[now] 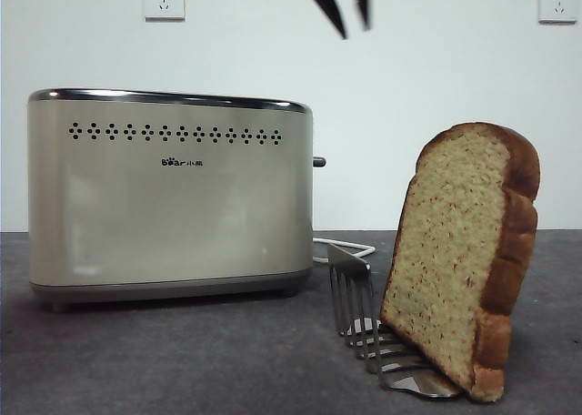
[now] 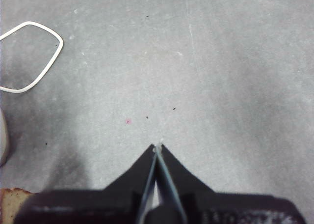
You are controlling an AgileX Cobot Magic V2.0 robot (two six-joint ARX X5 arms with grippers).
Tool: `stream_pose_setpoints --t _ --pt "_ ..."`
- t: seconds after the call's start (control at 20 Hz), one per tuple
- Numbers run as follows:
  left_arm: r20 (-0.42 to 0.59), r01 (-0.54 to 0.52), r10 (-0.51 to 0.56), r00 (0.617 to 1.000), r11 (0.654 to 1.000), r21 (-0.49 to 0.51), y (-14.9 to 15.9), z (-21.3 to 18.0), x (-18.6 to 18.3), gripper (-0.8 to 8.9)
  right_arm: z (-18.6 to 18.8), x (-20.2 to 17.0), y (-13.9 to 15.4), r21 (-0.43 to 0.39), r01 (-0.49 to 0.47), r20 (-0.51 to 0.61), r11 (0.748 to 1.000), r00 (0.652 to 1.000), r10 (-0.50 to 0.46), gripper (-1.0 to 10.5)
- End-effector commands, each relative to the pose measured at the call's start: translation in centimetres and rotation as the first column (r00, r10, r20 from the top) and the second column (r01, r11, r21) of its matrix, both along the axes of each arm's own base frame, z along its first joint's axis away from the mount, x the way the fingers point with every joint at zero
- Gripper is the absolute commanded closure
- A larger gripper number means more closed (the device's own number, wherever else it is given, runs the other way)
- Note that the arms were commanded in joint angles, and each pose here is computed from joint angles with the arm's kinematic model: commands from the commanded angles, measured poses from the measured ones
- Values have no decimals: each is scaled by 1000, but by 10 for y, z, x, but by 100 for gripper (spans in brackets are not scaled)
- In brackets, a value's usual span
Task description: Pick up a slice of bread from the rack,put the bread on the toaster,press the button
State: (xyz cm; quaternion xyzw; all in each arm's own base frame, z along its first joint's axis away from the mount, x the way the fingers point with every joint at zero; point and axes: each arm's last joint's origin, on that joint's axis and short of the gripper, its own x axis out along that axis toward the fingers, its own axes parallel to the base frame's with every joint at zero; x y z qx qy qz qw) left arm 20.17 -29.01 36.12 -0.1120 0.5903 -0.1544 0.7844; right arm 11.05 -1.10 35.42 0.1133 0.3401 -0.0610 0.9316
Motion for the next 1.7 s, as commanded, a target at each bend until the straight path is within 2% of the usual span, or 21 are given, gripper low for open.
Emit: stream_pose_setpoints --t 0.05,0.1,0.15,0.35,0.55,0.8,1.0,1.05,1.1,1.15,1.25,1.5,1.7 --pt "-25 11 -11 1000 1000 -5 -9 -9 1 650 1 -1 0 -8 -1 2 1000 1000 1 946" --pt "-38 17 -18 999 1000 -1 -12 -12 1 572 1 0 0 -6 1 2 1000 1000 -1 946" --pt "-51 25 -25 998 1000 1 -15 -16 2 551 1 0 0 -7 2 1 1000 1000 -2 946" --pt "-59 45 -47 997 999 -25 -28 -26 5 551 -1 -2 -2 -45 47 -25 998 999 -49 946" --pt "-111 49 -57 992 996 -72 -44 -43 12 552 -1 -2 -3 -79 84 -28 993 996 -87 946" --pt "-174 88 -92 981 996 -28 -61 -71 13 544 -1 -3 -3 -81 85 -36 993 995 -89 946" --pt "-132 119 -121 984 993 -22 -63 -72 15 487 -2 -3 -3 -80 85 -41 993 995 -89 946" --pt "-128 119 -120 985 993 -16 -62 -72 15 389 -2 -3 -3 -80 85 -41 993 995 -89 946" --pt "-124 127 -128 984 992 -16 -62 -72 16 336 -2 -3 -3 -80 85 -41 993 995 -89 946" --pt "-117 143 -144 983 990 -13 -62 -72 16 332 -2 -3 -3 -80 85 -41 993 995 -89 946" --pt "-94 204 -203 975 979 -1 -62 -72 16 237 -2 -3 -3 -80 85 -41 993 995 -89 946" --pt "-106 196 -194 975 980 16 -57 -73 19 238 -3 -5 -3 -80 83 -59 993 994 -88 946" --pt "-85 137 -136 987 990 12 -58 -72 22 240 -4 -5 -3 -80 82 -69 993 994 -88 946"
